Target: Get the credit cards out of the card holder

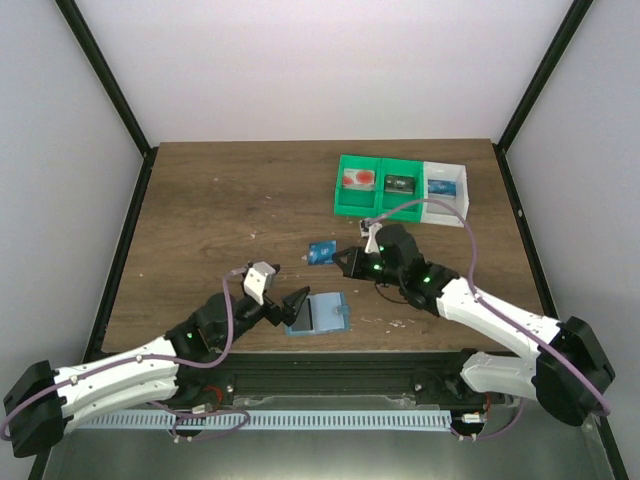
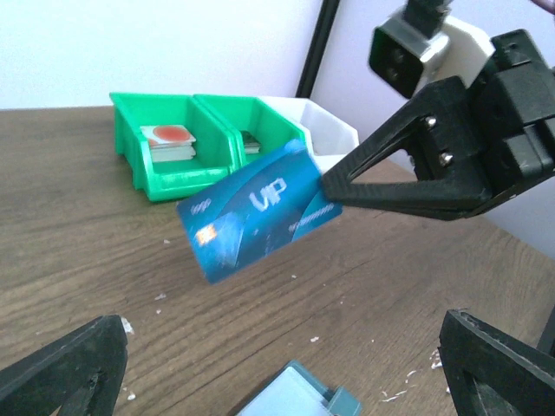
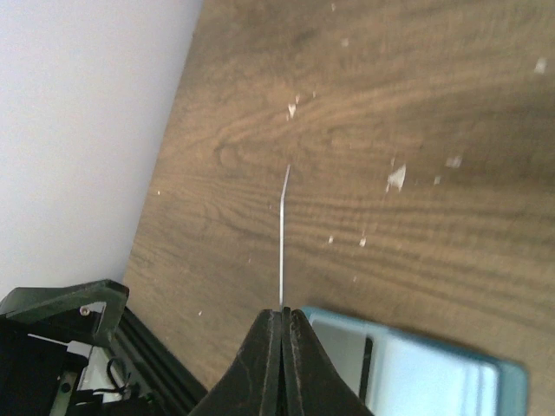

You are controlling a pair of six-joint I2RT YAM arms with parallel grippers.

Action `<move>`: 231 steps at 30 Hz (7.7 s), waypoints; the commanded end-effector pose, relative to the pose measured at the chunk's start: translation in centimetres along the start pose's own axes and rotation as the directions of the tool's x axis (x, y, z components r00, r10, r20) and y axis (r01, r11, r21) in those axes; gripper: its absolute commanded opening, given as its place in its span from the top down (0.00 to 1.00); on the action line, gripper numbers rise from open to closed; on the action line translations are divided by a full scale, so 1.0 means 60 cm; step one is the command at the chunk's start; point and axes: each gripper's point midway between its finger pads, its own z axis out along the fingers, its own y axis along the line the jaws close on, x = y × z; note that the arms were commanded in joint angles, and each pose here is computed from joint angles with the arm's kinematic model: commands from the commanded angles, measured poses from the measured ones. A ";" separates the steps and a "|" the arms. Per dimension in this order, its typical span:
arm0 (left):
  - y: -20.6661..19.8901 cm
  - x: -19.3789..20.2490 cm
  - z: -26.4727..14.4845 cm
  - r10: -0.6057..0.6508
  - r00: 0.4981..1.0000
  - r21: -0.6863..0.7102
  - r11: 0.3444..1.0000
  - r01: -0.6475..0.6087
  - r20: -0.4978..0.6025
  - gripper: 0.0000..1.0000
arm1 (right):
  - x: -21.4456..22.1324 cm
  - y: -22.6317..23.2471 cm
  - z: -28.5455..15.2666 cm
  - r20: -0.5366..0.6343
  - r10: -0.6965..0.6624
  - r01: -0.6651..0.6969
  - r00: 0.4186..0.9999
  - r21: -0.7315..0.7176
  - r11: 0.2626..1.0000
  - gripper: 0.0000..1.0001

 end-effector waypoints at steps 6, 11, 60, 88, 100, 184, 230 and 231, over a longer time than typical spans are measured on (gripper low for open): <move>-0.008 -0.018 0.012 -0.223 0.970 0.103 0.967 0.232 -0.093 0.00 | -0.114 -0.038 -0.046 0.093 -0.180 0.184 0.979 -0.042 0.982 1.00; -0.015 -0.025 0.021 -0.321 0.933 0.191 0.917 0.350 -0.165 0.00 | -0.200 -0.120 -0.090 0.137 -0.149 0.144 0.979 0.048 0.988 1.00; 0.039 0.020 0.066 -0.056 0.947 0.070 0.994 0.082 -0.317 0.00 | -0.469 -0.551 -0.131 0.131 -0.002 -0.053 0.991 0.409 0.911 1.00; 0.034 0.024 0.082 -0.078 0.942 0.082 0.990 0.111 -0.327 0.00 | -0.490 -0.612 -0.107 0.144 0.038 -0.101 0.989 0.466 0.879 0.96; 0.051 0.023 0.082 -0.154 0.940 0.010 0.986 0.165 -0.305 0.00 | -0.450 -0.567 -0.082 0.135 0.088 -0.149 0.987 0.556 0.817 0.93; 0.070 0.140 0.096 -0.433 0.704 -0.183 0.896 0.405 -0.562 0.07 | -0.367 -0.358 -0.091 0.135 -0.008 -0.064 0.991 0.521 0.851 0.83; 0.079 0.267 0.018 -0.599 0.532 -0.260 0.773 0.578 -0.598 1.00 | 0.225 -0.045 0.131 -0.457 -0.009 0.043 0.890 0.064 0.997 0.82; 0.080 0.266 0.018 -0.599 0.533 -0.262 0.774 0.576 -0.598 1.00 | 0.229 -0.047 0.130 -0.461 -0.007 0.042 0.887 0.066 0.997 0.81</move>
